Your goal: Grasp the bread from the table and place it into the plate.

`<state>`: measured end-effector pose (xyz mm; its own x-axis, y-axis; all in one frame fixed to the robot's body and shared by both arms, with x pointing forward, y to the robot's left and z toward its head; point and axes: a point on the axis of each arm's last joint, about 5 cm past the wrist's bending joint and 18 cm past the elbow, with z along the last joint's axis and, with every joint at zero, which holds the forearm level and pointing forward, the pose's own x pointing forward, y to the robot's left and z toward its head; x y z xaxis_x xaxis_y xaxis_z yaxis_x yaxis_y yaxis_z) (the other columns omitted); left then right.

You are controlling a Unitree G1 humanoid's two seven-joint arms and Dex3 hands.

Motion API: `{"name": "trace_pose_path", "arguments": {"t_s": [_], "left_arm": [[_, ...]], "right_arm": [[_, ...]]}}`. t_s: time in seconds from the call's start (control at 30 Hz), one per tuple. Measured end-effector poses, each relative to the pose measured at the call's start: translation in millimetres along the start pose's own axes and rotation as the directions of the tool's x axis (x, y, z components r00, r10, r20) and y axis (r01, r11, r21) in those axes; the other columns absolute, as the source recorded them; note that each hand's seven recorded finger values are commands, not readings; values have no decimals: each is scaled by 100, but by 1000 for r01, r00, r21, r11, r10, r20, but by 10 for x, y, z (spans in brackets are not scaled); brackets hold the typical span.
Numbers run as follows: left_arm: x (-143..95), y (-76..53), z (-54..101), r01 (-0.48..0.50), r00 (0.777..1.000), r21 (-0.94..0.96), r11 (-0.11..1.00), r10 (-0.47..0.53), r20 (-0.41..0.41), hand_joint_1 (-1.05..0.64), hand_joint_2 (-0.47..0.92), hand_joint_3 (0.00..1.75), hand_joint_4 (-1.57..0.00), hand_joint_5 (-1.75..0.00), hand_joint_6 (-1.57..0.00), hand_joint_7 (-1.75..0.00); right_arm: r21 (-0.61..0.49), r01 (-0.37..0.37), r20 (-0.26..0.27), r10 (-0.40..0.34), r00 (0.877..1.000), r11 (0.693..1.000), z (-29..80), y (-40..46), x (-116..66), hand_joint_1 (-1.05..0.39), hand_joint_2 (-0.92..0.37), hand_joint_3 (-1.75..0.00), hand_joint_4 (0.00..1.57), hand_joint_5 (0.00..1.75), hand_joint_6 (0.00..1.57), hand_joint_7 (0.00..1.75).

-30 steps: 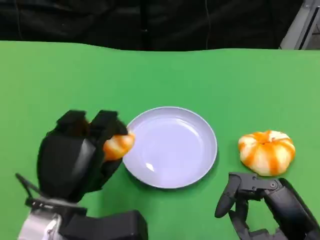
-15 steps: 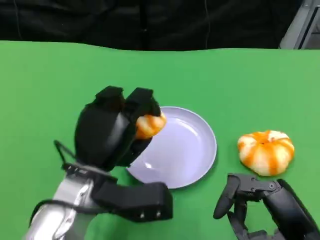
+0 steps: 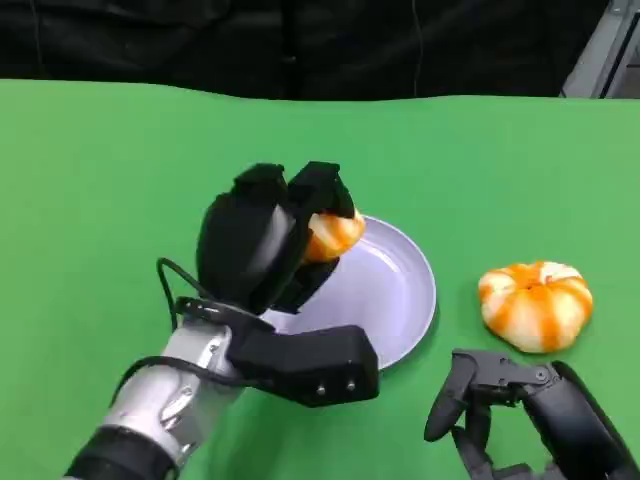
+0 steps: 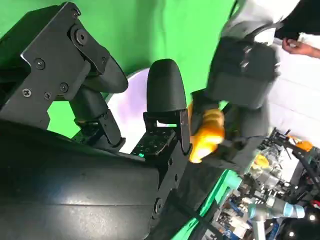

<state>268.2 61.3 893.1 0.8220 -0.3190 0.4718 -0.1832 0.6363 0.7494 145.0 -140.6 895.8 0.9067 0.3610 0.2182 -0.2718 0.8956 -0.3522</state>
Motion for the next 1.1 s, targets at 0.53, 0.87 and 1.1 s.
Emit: {"name": "trace_pose_path", "arguments": {"t_s": [0.53,0.87,1.1], "left_arm": [[39,171,69,517,853,42,855,-510,-112,-97,92,70,0,0,0,0],[41,296,72,523,849,31,852,-517,-109,-97,92,75,0,0,0,0],[-79,681,-14,409,907,0,912,-407,-106,-94,92,71,0,0,0,0]], "right_arm": [[-9,4,-6,-4,1000,1000,9,22,-30,4,-21,-152,87,175,84,128],[-10,3,-9,-3,1000,1000,12,19,-27,4,-21,-152,88,175,84,128],[-13,2,-2,-3,1000,1000,20,16,-7,5,-21,-152,87,175,85,127]]}}
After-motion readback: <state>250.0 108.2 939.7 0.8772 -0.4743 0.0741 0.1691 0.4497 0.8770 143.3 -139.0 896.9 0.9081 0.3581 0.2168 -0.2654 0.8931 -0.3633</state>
